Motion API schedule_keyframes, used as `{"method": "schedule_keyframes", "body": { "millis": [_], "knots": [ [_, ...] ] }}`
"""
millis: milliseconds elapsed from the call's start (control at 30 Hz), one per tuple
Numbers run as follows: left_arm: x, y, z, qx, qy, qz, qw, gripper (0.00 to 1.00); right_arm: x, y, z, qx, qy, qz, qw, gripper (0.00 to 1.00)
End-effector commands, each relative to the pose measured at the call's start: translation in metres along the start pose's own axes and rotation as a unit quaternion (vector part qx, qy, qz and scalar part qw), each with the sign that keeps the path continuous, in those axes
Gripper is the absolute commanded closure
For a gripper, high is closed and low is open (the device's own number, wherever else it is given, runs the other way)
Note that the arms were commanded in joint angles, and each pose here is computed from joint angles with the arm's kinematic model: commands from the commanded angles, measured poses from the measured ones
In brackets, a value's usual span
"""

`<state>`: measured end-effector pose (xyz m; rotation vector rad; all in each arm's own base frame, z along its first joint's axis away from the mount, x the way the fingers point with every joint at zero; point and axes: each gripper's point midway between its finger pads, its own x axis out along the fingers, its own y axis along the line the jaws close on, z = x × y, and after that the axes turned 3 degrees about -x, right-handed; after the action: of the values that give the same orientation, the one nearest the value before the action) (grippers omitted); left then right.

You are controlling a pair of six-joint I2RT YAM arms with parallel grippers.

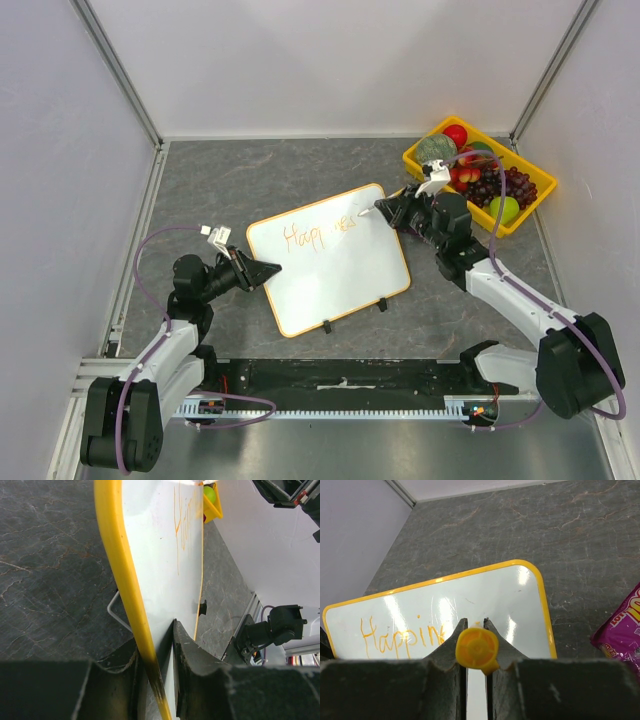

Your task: Write a sentence on the whiteboard

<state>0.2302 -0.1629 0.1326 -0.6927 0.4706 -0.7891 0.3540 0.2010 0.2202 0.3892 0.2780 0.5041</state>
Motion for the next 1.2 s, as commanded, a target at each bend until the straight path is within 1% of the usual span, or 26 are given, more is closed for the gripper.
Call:
{"method": "schedule_keyframes", "body": {
  "millis": [0,367,533,767,1000,1167],
  "knots": [
    [0.000,0.003,-0.001,0.040,0.000,-0.001,0.999,0.98,-0.008,-0.007,-0.005,-0.016,0.004,-0.013,1.000,1.00],
    [0.000,0.003,-0.002,0.040,0.000,-0.001,0.999,0.98,-0.015,-0.014,-0.009,-0.025,0.010,-0.030,0.999,1.00],
    [0.000,0.003,-0.002,0.040,0.000,-0.001,0.999,0.98,-0.017,-0.011,-0.014,-0.025,0.016,-0.018,0.999,1.00],
    [0.000,0.003,-0.001,0.041,-0.001,0.000,0.999,0.98,-0.011,0.002,-0.014,0.007,0.011,0.014,1.000,1.00],
    [0.000,0.003,-0.001,0.040,0.000,0.000,0.999,0.98,-0.009,0.008,0.005,0.028,-0.014,0.017,0.999,1.00],
    [0.000,0.003,-0.001,0.041,-0.001,0.000,0.999,0.98,-0.029,0.025,0.035,0.029,-0.053,0.043,0.997,1.00]
  ]
}}
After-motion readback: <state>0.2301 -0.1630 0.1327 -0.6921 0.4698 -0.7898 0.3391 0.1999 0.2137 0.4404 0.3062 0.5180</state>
